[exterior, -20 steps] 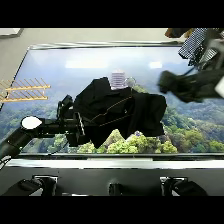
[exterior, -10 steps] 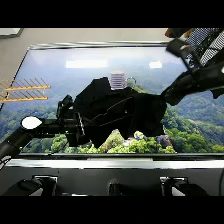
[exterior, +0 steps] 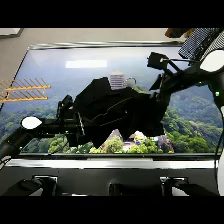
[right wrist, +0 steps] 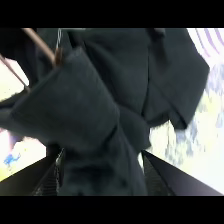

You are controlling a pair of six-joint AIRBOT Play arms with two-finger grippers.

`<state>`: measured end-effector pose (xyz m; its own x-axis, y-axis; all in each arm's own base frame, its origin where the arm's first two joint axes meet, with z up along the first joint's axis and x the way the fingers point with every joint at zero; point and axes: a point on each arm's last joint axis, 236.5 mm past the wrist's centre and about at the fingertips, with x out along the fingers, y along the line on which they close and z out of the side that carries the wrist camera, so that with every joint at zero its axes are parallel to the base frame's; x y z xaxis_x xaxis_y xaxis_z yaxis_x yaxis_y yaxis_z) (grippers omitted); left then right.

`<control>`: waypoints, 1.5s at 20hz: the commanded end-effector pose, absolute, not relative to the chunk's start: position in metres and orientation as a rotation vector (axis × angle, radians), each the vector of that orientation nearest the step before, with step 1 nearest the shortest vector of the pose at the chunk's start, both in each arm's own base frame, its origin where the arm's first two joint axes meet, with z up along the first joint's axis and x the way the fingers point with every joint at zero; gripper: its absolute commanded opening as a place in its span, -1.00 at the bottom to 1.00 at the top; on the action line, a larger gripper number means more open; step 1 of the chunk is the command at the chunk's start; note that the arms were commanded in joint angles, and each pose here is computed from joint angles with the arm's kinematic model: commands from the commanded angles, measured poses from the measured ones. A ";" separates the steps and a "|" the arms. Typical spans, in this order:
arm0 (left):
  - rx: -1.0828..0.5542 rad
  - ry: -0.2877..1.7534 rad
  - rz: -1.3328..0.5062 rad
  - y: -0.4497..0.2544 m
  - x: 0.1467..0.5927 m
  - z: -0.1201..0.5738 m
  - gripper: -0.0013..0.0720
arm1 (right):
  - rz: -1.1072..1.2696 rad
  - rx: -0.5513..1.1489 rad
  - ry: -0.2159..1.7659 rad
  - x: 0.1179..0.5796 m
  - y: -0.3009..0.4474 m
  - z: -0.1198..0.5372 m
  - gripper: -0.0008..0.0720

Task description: Fold the clothes and pants, and hang the long-sleeved shirts on hangers.

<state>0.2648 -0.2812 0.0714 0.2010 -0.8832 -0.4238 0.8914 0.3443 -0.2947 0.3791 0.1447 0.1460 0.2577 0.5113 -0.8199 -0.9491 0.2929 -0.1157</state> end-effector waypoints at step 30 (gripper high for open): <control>-0.665 1.016 -0.680 -0.173 0.315 0.048 0.71 | 1.034 -0.436 0.891 0.375 0.154 0.144 -0.89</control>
